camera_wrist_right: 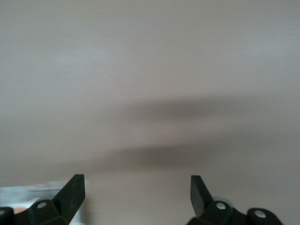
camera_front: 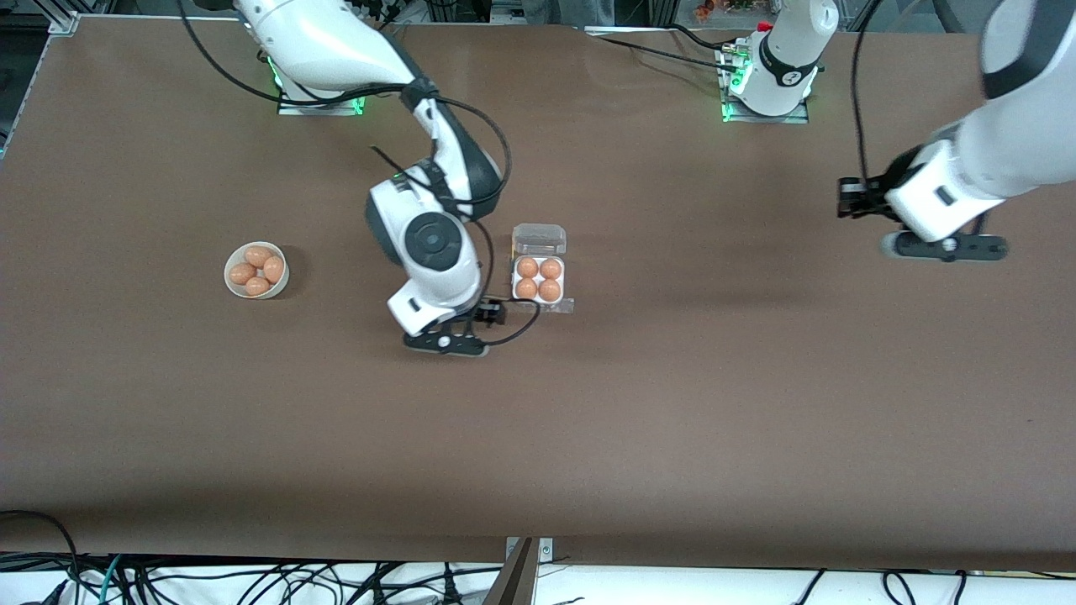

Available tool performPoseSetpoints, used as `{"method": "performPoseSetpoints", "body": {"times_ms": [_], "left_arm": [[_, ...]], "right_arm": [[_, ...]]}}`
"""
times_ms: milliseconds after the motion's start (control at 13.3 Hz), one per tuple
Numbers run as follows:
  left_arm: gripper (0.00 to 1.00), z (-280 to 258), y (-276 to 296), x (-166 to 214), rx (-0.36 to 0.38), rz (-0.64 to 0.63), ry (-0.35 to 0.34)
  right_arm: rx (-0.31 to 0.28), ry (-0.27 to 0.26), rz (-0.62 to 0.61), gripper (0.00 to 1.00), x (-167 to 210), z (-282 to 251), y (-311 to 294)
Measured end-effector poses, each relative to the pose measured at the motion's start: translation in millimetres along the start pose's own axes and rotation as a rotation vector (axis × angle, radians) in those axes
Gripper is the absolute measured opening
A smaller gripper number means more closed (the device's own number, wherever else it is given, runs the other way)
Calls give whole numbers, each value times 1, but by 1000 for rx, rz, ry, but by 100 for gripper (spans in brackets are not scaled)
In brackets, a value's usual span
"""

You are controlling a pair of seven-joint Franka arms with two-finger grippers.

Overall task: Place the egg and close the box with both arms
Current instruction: 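Withdraw the right gripper to rest while the left gripper reaches the lid, then fold the clear carton lid over the eggs with the left gripper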

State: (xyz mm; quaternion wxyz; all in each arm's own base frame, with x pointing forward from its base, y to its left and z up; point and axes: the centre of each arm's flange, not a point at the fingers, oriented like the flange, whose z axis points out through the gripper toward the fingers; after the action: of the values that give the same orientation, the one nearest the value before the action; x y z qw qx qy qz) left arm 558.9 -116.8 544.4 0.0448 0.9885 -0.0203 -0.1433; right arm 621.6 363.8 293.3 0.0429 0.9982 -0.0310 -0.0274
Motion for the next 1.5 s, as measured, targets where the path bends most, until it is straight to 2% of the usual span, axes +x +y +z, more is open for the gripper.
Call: {"method": "performPoseSetpoints", "body": {"times_ms": [150,225,375,526,676,826,976,1126,1502], "left_arm": [[8,11,27,0,-74,21,-47],[8,18,38,0,-104,37,-77],[8,33,66,0,-145,61,-130],[8,61,106,1,-139,48,-195],[4,92,148,5,-118,43,-245],[2,113,177,12,-131,28,-291],[2,131,197,25,-147,0,-312],[2,159,219,36,-146,-31,-314],[3,232,279,29,-90,-43,-375]], "right_arm": [[-30,-59,-54,100,24,-2,57],[-39,-71,-61,100,38,-2,86],[-43,-66,-74,100,60,-5,136],[-29,-49,-64,100,75,-20,177],[-3,-7,-46,100,82,-53,205],[28,42,-37,100,74,-100,214],[70,62,-20,100,55,-142,235],[113,74,13,100,30,-175,271],[123,59,62,100,-36,-257,331]]}}
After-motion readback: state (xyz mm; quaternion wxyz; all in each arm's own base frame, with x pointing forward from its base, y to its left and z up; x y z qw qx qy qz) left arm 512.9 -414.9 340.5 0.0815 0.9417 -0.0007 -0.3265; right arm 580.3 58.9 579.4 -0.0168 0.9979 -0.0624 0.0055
